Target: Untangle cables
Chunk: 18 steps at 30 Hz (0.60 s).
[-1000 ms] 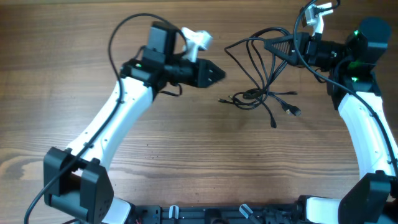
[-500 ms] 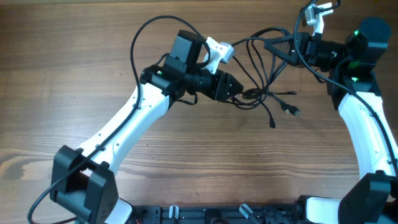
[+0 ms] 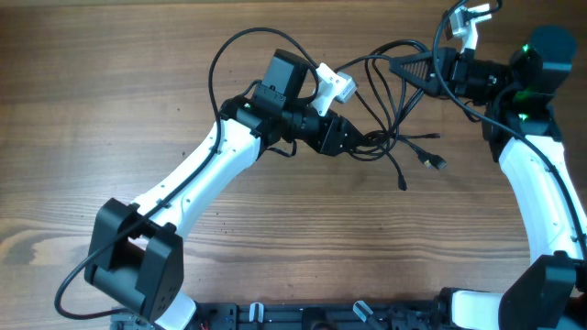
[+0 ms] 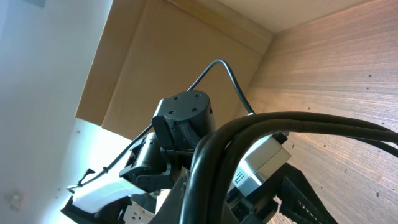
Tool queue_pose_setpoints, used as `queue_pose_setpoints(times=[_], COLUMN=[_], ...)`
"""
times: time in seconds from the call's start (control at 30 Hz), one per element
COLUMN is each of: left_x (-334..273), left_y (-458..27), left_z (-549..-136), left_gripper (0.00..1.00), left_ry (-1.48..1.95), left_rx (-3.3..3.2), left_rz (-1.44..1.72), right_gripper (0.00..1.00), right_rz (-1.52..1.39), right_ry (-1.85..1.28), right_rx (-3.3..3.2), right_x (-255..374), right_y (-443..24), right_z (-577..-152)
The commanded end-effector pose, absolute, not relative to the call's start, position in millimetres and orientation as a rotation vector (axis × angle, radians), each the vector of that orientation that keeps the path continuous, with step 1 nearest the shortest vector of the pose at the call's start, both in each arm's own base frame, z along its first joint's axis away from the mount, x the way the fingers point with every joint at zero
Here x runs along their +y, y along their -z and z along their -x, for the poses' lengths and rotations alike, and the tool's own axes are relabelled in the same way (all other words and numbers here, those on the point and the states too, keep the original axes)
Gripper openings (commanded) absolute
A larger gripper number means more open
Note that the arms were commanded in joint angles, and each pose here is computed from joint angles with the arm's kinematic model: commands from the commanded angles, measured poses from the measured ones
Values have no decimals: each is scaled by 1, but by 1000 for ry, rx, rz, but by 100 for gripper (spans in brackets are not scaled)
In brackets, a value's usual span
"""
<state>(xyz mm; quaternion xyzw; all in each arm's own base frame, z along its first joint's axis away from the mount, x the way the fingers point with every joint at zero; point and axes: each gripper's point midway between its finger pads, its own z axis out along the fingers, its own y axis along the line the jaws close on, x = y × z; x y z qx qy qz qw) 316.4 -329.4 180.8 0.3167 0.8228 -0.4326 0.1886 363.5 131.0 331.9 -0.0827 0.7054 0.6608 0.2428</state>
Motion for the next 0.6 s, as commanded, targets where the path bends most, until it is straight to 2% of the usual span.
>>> queue_pose_setpoints(times=[0.0, 0.4, 0.5, 0.57], left_x=[-333, -357, -367, -372], left_y=[-180, -134, -130, -128], left_z=[-312, -308, -306, -308], left_gripper=[50, 49, 46, 39], left_ry=[1242, 1195, 1202, 1201], left_rx=[2290, 2343, 2316, 2299], left_rz=[-935, -1003, -1034, -1040], right_gripper=[4, 4, 4, 4], right_rz=[261, 275, 274, 274], right_ry=[-1784, -1795, -1796, -1795], right_rx=[1907, 1909, 1910, 1910], right_x=[131, 132, 132, 132], right_y=[-340, -340, -340, -340], right_z=[-364, -361, -361, -361])
